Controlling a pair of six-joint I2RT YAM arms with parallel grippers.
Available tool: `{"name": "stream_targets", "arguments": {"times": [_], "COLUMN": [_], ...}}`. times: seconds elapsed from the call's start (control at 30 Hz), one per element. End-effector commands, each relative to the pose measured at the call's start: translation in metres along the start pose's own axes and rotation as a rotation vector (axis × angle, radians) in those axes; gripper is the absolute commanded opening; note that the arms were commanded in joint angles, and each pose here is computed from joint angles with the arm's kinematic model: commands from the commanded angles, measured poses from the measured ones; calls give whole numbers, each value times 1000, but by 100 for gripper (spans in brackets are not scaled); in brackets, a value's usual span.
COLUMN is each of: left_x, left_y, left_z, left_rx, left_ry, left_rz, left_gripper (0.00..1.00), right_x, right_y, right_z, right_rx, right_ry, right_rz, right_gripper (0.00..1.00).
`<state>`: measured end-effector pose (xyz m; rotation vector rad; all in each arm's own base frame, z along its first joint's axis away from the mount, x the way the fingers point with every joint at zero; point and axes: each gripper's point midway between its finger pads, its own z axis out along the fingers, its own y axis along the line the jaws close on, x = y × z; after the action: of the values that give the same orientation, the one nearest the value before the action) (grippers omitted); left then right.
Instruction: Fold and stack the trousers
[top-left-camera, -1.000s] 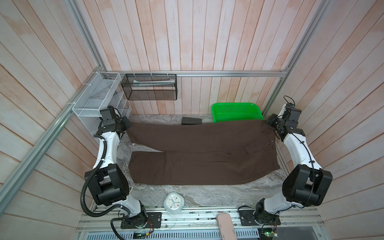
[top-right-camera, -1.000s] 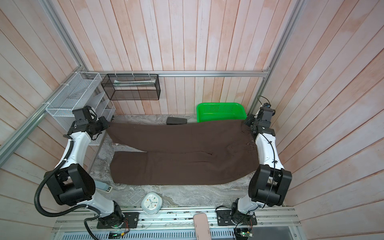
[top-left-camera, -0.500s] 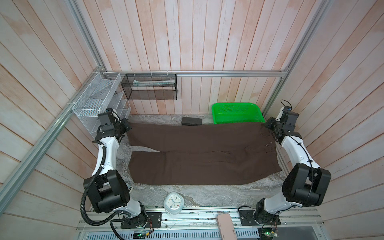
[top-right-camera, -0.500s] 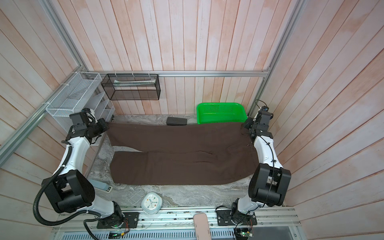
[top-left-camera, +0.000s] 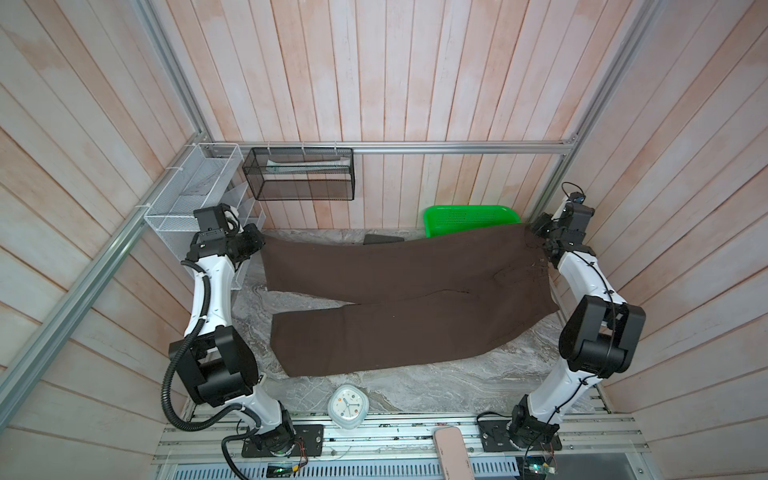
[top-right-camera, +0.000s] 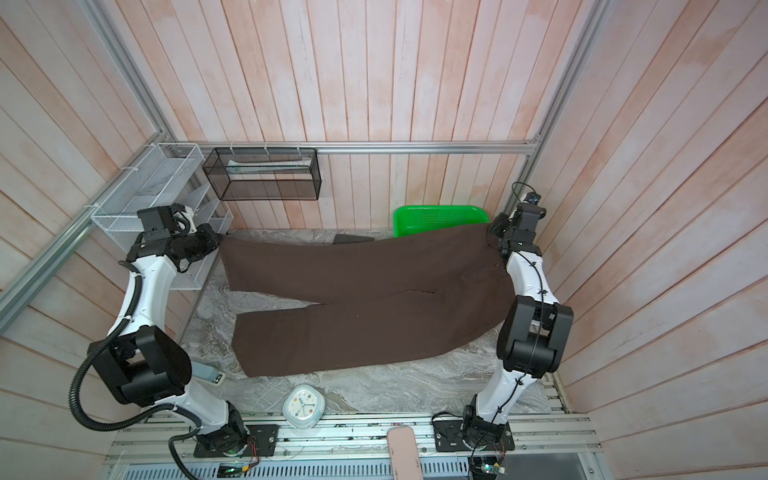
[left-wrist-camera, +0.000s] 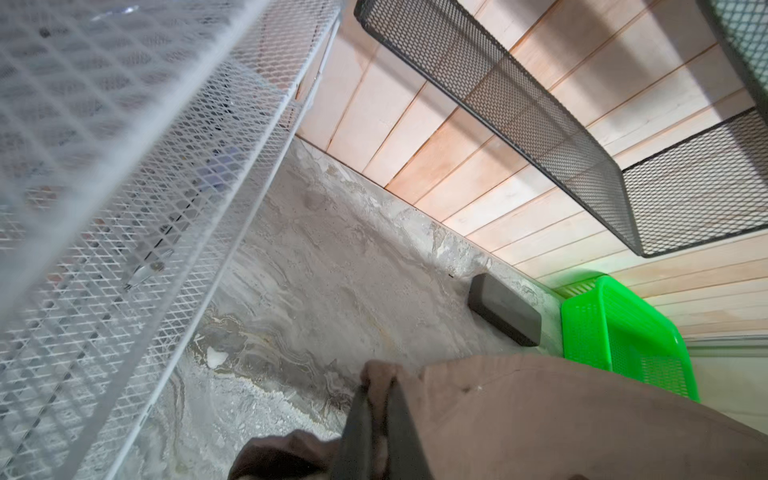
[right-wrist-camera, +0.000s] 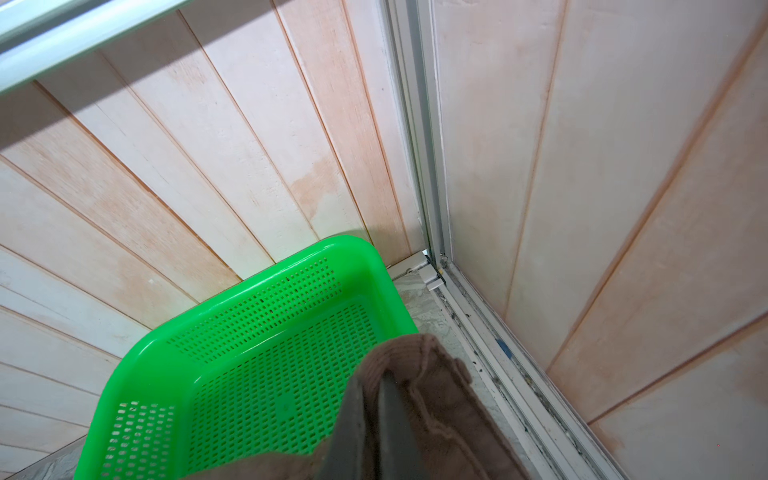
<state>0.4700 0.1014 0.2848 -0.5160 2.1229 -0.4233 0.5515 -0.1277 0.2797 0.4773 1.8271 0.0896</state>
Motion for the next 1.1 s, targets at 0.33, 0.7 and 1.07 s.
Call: {"name": "stream_targets", "arguments": {"times": [0.33, 0.7, 1.07], "left_x": [-25, 16, 67], "left_y": [52, 46, 36], "left_z": [-105, -119, -114], "left_rx": [-114, -88, -38], "left_ry": [-442, -412, -336], "left_rz": [-32, -46, -59], "left_gripper": [0, 0, 0], "right_x": [27, 56, 80], "right_y": [-45, -74, -87], "right_z": [-73, -100, -130], "right_rx": [99, 176, 239], "right_ry": [-60, -6, 51], "right_rz": [-158, -198, -231], "right_gripper": [0, 0, 0]}}
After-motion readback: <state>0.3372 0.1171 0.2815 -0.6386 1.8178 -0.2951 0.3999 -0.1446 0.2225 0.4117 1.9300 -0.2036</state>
